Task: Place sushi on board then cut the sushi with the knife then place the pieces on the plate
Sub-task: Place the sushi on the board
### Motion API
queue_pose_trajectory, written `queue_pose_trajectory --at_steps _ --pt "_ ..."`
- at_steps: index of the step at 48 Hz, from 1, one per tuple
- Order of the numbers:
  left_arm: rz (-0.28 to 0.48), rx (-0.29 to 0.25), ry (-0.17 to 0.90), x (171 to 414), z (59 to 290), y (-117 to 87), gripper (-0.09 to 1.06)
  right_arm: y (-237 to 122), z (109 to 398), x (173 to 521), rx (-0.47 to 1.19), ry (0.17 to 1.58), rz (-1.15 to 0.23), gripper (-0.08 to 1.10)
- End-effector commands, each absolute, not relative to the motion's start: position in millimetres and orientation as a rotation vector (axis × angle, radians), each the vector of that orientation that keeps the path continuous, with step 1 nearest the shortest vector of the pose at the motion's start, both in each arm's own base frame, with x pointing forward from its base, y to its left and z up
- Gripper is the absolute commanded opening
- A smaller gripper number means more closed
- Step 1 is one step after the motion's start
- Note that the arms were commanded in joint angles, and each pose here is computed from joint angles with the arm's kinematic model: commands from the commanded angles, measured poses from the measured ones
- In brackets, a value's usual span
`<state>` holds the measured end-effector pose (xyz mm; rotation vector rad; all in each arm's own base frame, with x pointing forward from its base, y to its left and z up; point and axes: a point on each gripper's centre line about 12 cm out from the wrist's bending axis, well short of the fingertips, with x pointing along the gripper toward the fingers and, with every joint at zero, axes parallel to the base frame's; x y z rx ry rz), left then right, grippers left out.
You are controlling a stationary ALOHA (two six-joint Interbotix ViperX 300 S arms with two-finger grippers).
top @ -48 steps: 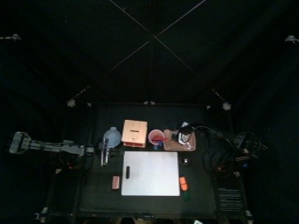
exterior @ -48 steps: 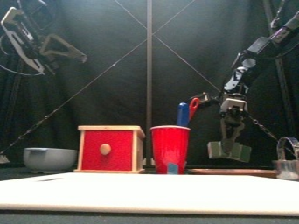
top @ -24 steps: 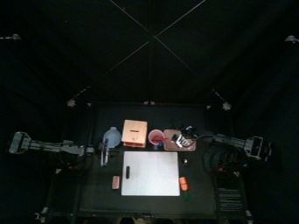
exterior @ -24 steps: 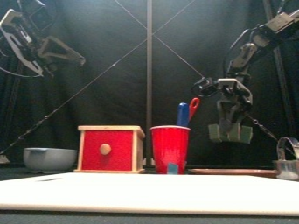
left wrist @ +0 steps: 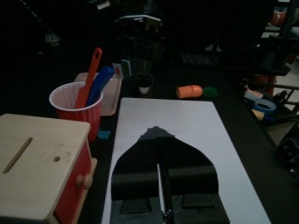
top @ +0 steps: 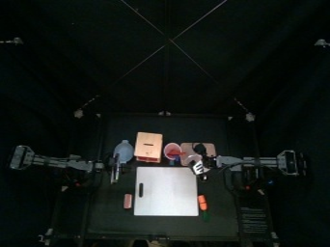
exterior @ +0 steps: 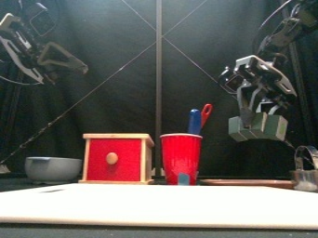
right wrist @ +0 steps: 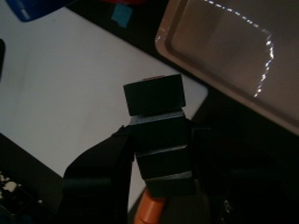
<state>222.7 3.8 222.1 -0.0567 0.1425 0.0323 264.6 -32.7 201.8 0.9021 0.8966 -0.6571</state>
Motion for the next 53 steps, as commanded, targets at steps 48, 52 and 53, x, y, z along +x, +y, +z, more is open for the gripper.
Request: queue_pose_trajectory --at_steps 48,52,53 --pt "0.026 -0.056 0.130 224.5 226.3 2.5 -0.03 70.8 190.2 403.5 1.182 0.698 -0.993 0.62" --pt "0.026 -0.055 0.130 224.5 226.3 2.5 -0.03 76.3 185.8 410.4 1.203 0.725 -1.045 0.62" --pt "0.026 -0.055 0.129 224.4 226.6 2.5 -0.03 77.9 184.8 412.1 1.206 0.730 -1.052 0.62"
